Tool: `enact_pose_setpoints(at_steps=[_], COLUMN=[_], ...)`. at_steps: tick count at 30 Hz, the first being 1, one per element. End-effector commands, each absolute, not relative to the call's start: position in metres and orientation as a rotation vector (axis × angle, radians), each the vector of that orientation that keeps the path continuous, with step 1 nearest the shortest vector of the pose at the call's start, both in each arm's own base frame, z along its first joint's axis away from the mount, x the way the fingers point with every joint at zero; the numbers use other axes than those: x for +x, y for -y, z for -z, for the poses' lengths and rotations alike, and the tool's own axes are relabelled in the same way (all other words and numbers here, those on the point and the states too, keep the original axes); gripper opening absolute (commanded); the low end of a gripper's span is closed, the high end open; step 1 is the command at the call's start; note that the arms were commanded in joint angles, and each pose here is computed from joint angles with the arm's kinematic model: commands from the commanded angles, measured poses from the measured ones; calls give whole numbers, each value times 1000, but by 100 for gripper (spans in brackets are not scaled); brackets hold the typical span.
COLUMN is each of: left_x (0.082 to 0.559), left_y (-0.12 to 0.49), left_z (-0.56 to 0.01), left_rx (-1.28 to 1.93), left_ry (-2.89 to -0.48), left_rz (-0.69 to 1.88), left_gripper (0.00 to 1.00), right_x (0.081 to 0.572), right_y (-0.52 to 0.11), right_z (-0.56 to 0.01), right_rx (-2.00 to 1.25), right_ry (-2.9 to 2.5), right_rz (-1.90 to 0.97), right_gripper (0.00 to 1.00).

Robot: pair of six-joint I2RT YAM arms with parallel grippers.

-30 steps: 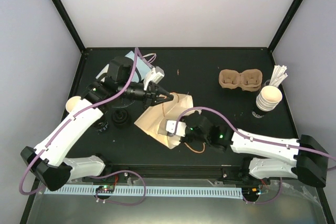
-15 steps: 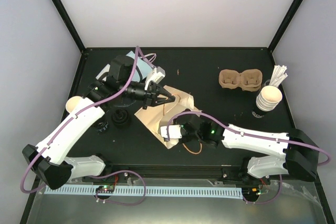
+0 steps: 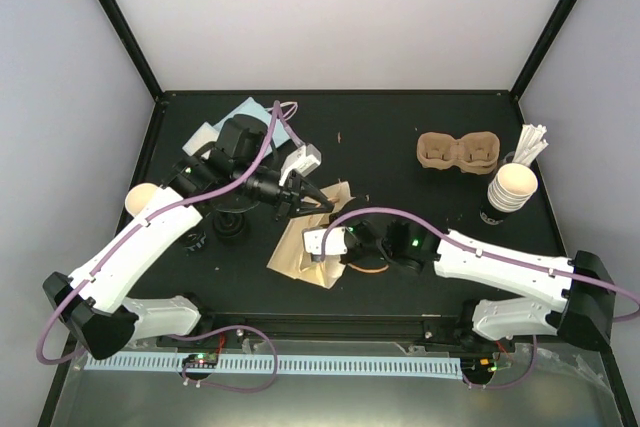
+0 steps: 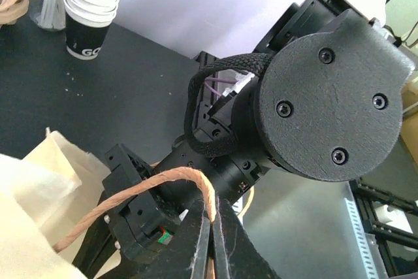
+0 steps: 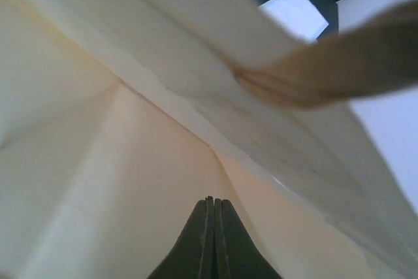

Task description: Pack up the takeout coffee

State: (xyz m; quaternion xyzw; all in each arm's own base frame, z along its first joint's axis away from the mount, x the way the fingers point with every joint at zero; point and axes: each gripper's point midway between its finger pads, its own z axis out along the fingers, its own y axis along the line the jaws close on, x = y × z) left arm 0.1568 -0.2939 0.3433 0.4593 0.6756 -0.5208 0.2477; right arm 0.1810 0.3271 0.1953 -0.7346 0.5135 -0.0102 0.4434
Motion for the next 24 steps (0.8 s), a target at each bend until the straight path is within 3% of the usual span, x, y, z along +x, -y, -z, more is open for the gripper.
enact_pose_setpoints(at_steps=[1, 24], left_x=[155, 148], left_y=[294, 291], left_z=[-344, -373], left_rx=[1283, 1264], left_ry=[-1840, -1747], left_rz=[1378, 1391], left_gripper=[2, 2], right_x=[176, 165], right_y=[-318, -322], right_z=[-191, -234], right_rx=[-1912, -1813], right_ry=[-1285, -1199], right_rz=[61, -44], right_gripper=[1, 1])
